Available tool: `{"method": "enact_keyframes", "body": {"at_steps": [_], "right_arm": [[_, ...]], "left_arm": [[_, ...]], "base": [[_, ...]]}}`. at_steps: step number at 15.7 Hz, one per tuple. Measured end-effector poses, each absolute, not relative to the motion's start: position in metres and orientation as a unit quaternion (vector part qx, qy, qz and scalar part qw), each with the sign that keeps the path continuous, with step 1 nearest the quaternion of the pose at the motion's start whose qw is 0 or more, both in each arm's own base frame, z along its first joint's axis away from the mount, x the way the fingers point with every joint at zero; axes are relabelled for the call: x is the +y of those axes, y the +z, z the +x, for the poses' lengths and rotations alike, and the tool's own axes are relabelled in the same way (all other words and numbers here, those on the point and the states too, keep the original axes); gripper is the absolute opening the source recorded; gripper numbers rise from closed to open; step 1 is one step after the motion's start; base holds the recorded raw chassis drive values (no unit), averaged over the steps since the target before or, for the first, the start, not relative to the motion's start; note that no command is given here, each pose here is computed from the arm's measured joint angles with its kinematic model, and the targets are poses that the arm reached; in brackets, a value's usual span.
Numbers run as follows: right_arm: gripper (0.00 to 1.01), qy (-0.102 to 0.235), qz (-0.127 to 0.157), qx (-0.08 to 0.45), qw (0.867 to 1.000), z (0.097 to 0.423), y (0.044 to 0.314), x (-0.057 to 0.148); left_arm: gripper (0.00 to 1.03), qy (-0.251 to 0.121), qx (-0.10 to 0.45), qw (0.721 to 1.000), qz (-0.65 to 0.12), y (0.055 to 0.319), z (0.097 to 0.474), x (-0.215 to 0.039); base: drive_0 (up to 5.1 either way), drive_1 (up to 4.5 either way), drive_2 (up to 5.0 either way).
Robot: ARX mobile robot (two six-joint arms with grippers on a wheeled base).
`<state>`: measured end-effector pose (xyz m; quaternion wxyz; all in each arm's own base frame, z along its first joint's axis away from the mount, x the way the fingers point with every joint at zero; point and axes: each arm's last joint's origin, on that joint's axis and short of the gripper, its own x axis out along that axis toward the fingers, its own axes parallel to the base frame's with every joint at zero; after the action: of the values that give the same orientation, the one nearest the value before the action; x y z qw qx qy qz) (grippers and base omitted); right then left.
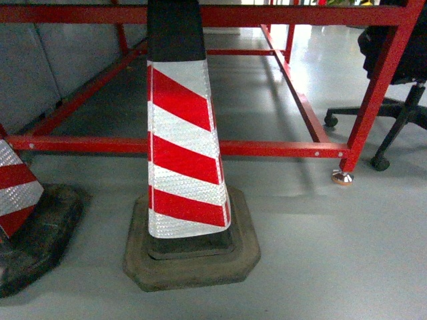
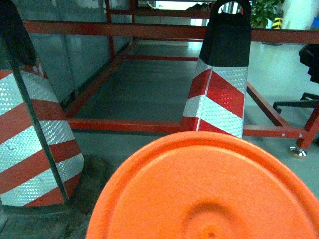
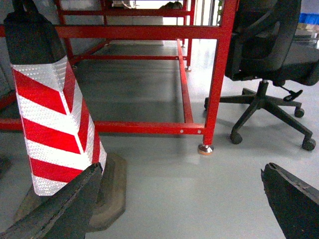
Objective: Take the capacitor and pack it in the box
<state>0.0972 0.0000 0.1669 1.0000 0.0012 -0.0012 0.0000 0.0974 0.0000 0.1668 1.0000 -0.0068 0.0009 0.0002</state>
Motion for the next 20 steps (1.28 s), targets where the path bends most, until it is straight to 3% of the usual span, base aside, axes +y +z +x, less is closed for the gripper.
{"method": "enact_keyframes", "body": {"at_steps": [20], "right_arm": [[0.98, 0.0, 0.001, -0.001, 1.0, 0.0972, 0.1669, 0.0]], "left_arm": [[0.43, 0.0, 0.001, 1.0, 0.0, 0.1668, 0.0974, 0.0]], "base": [[0.0, 0.0, 0.0]]}}
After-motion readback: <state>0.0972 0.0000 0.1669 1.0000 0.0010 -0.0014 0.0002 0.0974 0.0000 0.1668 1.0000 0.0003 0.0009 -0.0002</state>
